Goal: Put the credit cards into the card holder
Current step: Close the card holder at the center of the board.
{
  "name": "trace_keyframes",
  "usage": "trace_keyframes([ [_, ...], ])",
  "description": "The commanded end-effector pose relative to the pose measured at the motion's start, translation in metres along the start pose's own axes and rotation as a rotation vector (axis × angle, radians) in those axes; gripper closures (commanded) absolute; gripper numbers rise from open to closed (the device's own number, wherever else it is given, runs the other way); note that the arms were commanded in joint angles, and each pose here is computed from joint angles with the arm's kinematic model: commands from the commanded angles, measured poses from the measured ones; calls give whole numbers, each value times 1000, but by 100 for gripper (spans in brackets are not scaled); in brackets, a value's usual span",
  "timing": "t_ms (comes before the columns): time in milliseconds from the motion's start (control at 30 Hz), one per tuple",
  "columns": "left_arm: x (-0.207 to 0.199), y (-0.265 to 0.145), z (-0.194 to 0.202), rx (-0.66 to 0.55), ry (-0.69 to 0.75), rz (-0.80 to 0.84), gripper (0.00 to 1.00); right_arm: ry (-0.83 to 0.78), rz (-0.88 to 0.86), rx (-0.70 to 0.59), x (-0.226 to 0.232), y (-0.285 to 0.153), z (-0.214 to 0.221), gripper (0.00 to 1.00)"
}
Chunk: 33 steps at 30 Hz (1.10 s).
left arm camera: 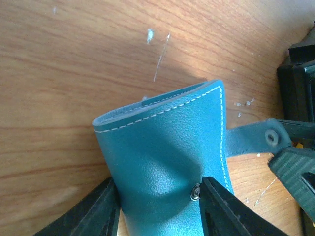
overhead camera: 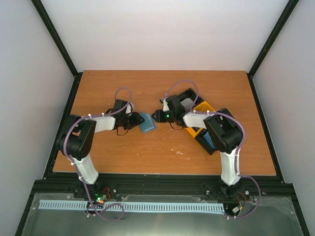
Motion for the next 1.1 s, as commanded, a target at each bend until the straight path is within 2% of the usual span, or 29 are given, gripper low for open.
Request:
trace_keyframes([
  [0, 54, 20, 40, 138, -57, -213, 55, -110, 15, 64, 0, 1, 2, 59],
  [167, 60, 24, 42, 145, -45, -302, 51, -113, 115, 121, -11, -4, 5, 55],
  [300, 62, 27, 44, 151, -28, -354, 48, -98, 287, 228, -34, -7, 15, 56],
  [467, 60, 32, 46, 168, -3, -388, 46, -108, 347, 244, -37, -11, 14, 57],
  [667, 43, 32, 44, 185, 43, -321, 37, -117, 388, 199, -35, -13, -4, 66],
  [800, 22, 28, 43, 192, 65, -229, 31, -128, 484, 169, -44, -18, -18, 65],
  [867, 19, 28, 43, 193, 66, -216, 31, -135, 493, 169, -46, -16, -19, 64],
  [1000, 22, 25, 44, 182, 55, -226, 41, -131, 470, 195, -44, -8, -15, 64],
  [1067, 20, 20, 45, 169, 53, -210, 42, -128, 457, 201, -43, -6, -14, 66],
])
Point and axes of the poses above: each gripper's point midway between its finger pads, its own y axis out along the fingers, its own x axis along the line the jaws close on, z = x × y, the point moved 1 cm from there along -y, back along the fingers, and after that the axes turned 5 degrees about -y, right-handed, at the moved point
